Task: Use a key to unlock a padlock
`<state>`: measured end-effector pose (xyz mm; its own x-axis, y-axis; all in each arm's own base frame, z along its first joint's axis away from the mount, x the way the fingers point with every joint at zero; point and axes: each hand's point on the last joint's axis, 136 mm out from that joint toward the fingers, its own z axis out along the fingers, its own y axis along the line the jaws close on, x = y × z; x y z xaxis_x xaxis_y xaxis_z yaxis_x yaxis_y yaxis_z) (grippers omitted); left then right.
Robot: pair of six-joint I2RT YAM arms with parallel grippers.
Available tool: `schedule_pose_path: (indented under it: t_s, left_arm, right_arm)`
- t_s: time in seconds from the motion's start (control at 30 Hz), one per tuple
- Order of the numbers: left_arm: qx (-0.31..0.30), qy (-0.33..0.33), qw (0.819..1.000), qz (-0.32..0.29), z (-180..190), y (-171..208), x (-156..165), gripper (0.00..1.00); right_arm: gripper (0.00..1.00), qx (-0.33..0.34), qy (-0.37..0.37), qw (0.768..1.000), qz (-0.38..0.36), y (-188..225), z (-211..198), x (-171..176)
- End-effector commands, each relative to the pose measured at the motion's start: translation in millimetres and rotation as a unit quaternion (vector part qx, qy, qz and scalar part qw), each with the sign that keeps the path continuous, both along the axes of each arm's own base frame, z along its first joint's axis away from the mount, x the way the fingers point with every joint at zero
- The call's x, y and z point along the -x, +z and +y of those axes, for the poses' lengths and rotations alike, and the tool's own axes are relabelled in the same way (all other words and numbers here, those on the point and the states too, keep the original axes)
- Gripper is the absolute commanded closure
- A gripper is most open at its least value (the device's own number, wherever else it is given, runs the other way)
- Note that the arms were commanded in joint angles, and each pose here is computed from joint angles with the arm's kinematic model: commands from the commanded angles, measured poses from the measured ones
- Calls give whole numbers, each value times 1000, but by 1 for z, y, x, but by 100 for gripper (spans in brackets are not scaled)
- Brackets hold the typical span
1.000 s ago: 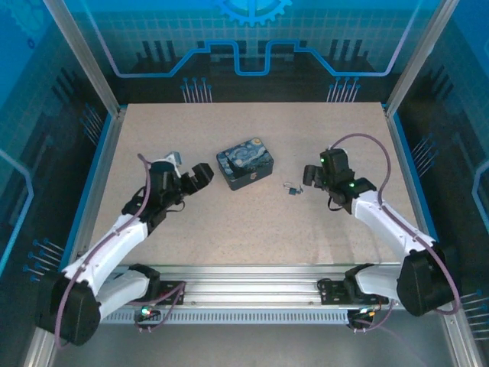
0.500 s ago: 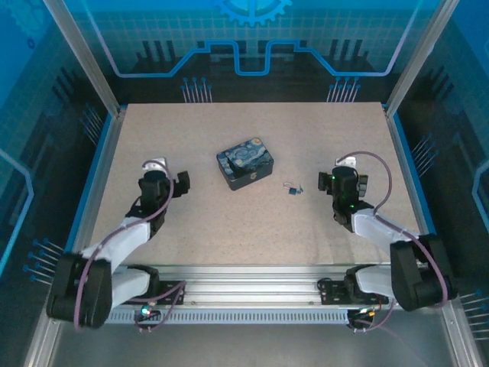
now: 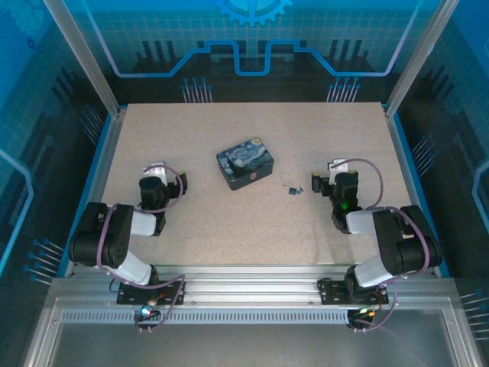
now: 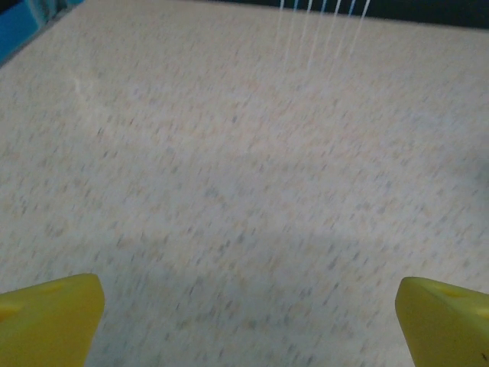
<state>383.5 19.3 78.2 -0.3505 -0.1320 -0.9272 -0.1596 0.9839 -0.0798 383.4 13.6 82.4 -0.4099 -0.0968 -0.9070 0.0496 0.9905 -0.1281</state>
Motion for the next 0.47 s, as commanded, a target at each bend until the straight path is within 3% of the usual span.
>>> schedule_pose_path:
  t_s: [0.0,0.13,0.43]
  left_arm:
    - [-9,-9,1000,-26,-5,18,-11,1]
    - [-41,9,998,-36,-8,21,-10,1]
    - [-42,9,998,-37,-8,22,-10,1]
  right_arm:
    - [0,-14,-15,1000,-21,14,-9,-11]
    - [0,-15,-5,1000,-22,15,-6,-11]
    - [0,-17,3,1000,-20,14,-4,-12]
